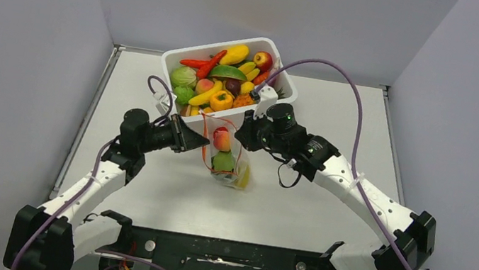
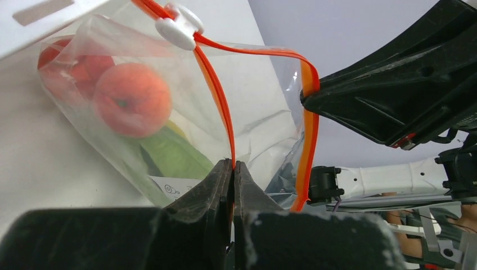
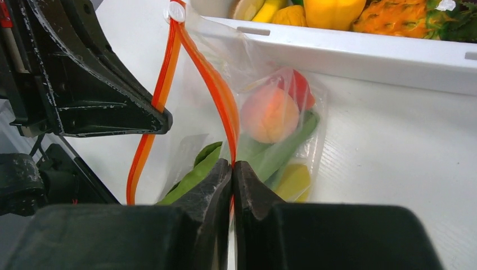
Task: Place the food in the zip-top bag and seal the zipper
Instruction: Pick up the fake vegetable from the bin.
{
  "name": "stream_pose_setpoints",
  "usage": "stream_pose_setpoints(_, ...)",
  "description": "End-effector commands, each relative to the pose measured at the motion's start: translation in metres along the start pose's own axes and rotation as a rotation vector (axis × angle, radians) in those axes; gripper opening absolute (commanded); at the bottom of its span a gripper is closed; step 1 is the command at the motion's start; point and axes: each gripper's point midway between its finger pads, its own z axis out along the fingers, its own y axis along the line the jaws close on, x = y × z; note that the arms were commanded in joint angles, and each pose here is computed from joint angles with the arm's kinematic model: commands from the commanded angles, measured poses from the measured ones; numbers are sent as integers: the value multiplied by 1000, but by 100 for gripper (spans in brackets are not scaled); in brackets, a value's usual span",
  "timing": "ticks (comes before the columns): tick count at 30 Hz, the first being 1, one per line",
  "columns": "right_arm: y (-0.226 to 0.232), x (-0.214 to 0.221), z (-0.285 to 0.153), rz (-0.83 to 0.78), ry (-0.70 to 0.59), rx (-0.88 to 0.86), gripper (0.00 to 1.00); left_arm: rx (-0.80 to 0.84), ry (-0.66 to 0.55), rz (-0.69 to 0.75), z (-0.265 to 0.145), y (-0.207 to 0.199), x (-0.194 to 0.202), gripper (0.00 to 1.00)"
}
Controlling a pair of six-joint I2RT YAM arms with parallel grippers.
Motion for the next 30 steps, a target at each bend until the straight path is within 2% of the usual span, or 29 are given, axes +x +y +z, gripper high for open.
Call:
stream_pose_setpoints(1,12,-39,-14,-6,-119,-49,12,113,-54,132,-3,-29,-18,0)
stream_pose_setpoints(2,12,-43,-15,-12,-130,-50,20,100,-56,138,-3,-27,-18,0)
stream_pose_setpoints(5,9,-54,-19,-18,-164,-33,33,76,-52,156,-3,-23,-17,0)
stream_pose_setpoints(14,-36,-87,-14,11,-235,83,52,-8,-29,216,-7,-9,-14,0)
stream_pose_setpoints(19,-93,-102,-5,47,-285,239,54,-7,-5,233,-10,-10,-10,0)
stream_pose_setpoints(24,-145,-114,15,38,-277,409,46,16,27,260,-14,-15,-4,0)
stream_pose_setpoints(30,-188,-123,43,16,-269,573,43,56,40,287,-16,-21,1,0)
